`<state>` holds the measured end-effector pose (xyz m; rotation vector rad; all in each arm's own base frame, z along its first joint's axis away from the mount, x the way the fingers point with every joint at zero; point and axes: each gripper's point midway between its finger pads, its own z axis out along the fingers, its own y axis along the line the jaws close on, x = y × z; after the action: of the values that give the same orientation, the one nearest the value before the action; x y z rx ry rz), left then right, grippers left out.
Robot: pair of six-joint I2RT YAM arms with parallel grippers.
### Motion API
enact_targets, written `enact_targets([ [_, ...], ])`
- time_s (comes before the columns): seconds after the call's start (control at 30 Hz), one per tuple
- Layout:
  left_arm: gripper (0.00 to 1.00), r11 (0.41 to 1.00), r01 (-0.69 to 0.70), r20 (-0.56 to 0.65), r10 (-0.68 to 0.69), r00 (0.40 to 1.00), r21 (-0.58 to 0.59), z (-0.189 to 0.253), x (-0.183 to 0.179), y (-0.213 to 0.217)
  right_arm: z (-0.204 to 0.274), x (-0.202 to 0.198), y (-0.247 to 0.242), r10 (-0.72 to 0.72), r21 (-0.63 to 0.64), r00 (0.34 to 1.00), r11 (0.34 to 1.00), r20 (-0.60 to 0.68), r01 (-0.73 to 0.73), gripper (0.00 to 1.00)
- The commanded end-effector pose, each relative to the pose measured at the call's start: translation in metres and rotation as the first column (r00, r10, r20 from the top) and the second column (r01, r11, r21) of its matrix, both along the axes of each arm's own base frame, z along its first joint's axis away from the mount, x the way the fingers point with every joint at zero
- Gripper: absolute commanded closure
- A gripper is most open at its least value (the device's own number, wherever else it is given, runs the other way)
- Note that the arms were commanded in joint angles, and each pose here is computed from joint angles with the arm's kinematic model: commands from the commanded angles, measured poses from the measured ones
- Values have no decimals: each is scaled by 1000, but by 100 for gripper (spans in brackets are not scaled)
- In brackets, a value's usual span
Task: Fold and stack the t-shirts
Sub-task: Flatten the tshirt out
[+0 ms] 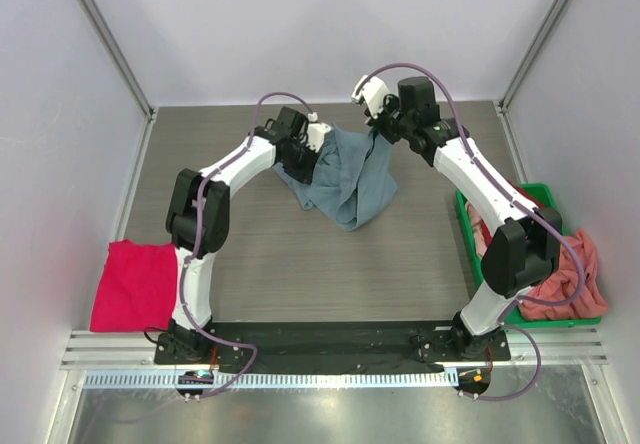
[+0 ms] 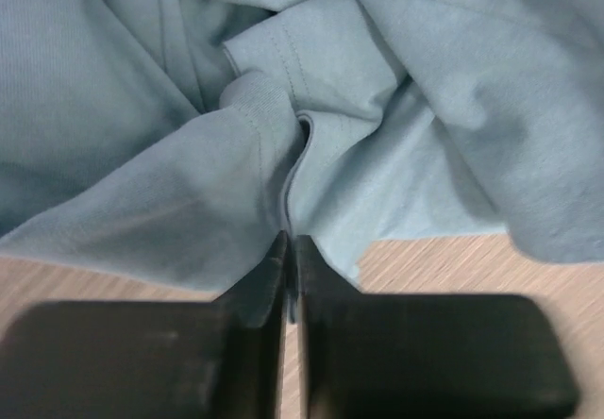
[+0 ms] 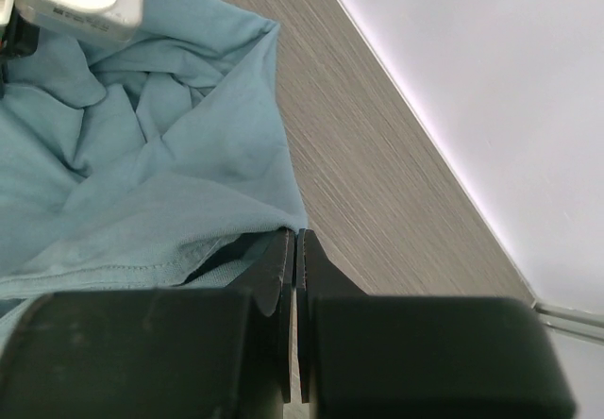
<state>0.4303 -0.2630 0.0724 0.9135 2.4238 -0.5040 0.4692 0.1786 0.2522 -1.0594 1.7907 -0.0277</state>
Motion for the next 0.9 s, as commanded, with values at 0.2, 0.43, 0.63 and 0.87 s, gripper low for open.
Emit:
enact_targets([
  [0.2, 100, 1000, -13, 252, 19, 968, -25, 128, 14, 34, 79, 13, 1, -38, 102, 985, 995, 169, 21, 99],
  [0.43, 100, 990, 107, 466, -52, 883, -93, 265, -22, 56, 164, 31, 14, -55, 220, 949, 975, 311, -16, 99],
  [0.63, 100, 942, 310, 385, -242, 891, -125, 275, -95, 22, 190, 21, 5, -69, 211, 927, 977, 368, -11, 99],
  [0.87, 53, 906, 404, 282, -358, 890, -126, 230, -138, -3, 136, -22, -32, -98, 128, 953, 990, 287, 63, 99],
])
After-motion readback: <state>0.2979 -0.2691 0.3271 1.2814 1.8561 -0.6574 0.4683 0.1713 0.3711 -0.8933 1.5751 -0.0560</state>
